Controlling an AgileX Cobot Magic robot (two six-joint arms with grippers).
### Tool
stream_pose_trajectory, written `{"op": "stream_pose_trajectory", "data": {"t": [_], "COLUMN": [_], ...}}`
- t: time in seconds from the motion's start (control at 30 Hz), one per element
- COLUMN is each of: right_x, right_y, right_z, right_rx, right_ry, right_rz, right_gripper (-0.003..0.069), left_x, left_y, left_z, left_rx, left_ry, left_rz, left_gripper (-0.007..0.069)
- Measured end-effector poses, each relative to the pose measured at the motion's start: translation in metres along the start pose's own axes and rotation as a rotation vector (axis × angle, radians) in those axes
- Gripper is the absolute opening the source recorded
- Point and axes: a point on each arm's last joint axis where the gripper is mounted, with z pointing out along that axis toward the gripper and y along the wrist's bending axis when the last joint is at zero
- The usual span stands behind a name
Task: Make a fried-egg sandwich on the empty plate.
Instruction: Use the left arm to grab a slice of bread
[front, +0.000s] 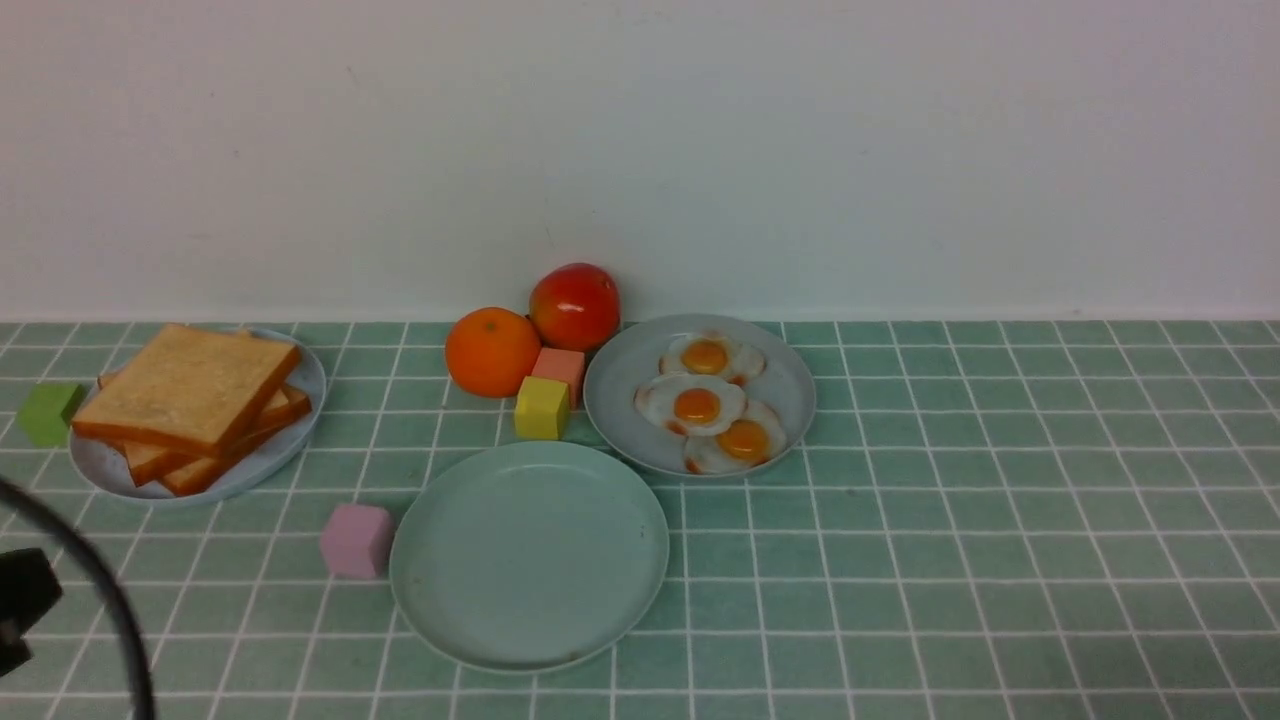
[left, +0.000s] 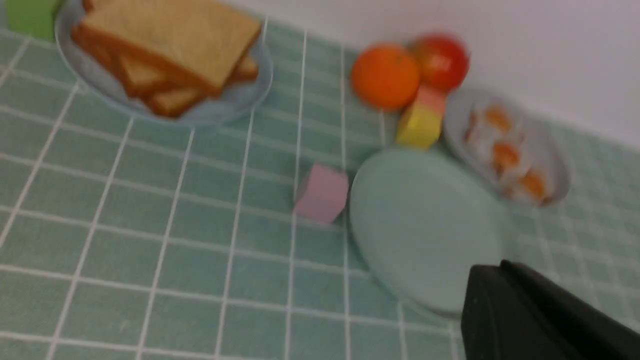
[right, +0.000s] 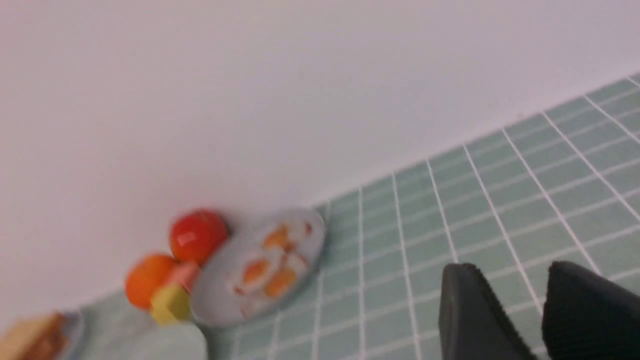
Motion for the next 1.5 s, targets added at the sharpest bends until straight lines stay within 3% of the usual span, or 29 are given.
{"op": "stream_pose_trajectory", "data": {"t": [0.17, 0.23, 0.43, 0.6, 0.8, 1.07, 1.13, 1.4, 1.5], "right_x": [-0.01, -0.035, -0.103, -0.134, -0.148, -0.147, -0.147, -0.148, -0.148], "right_y": [0.013, 0.034, 0.086, 0.112, 0.138, 0.143, 0.143, 0.144, 0.144], "right_z": [-0.004, -0.006, 0.003, 0.022, 0.037, 0.036, 0.036, 0.038, 0.038], "right_rx": [-0.015, -0.002, -0.095, -0.164, -0.319, -0.365, -0.366, -0.367, -0.367], "right_ry": [0.103, 0.199, 0.555, 0.751, 0.805, 0.817, 0.815, 0.789, 0.79], "right_rz": [0.064, -0.005, -0.314, -0.4, -0.478, -0.497, -0.498, -0.495, -0.495], "right_gripper": [0.0221, 0.0167, 0.0008, 0.0001, 0.0003, 0.0005, 0.0006, 0.0008, 0.0011], "left_x": [-0.014, -0.022, -0.044, -0.064, -0.094, -0.115, -0.112, -0.092, -0.083], "left_y": [-0.006, -0.011, -0.01, -0.005, 0.004, 0.035, 0.038, 0.054, 0.06], "left_z": [0.027, 0.042, 0.102, 0.149, 0.22, 0.277, 0.289, 0.325, 0.335], "left_rx": [-0.01, -0.017, -0.095, -0.162, -0.233, -0.265, -0.253, -0.247, -0.253], "left_ry": [0.134, 0.213, 0.42, 0.473, 0.486, 0.544, 0.551, 0.532, 0.547], "left_rz": [0.132, 0.182, 0.248, 0.355, 0.473, 0.422, 0.451, 0.527, 0.545], "left_gripper": [-0.0013, -0.0013, -0.0013, -0.0013, -0.0013, 0.0003, 0.0058, 0.0394, 0.0424]}}
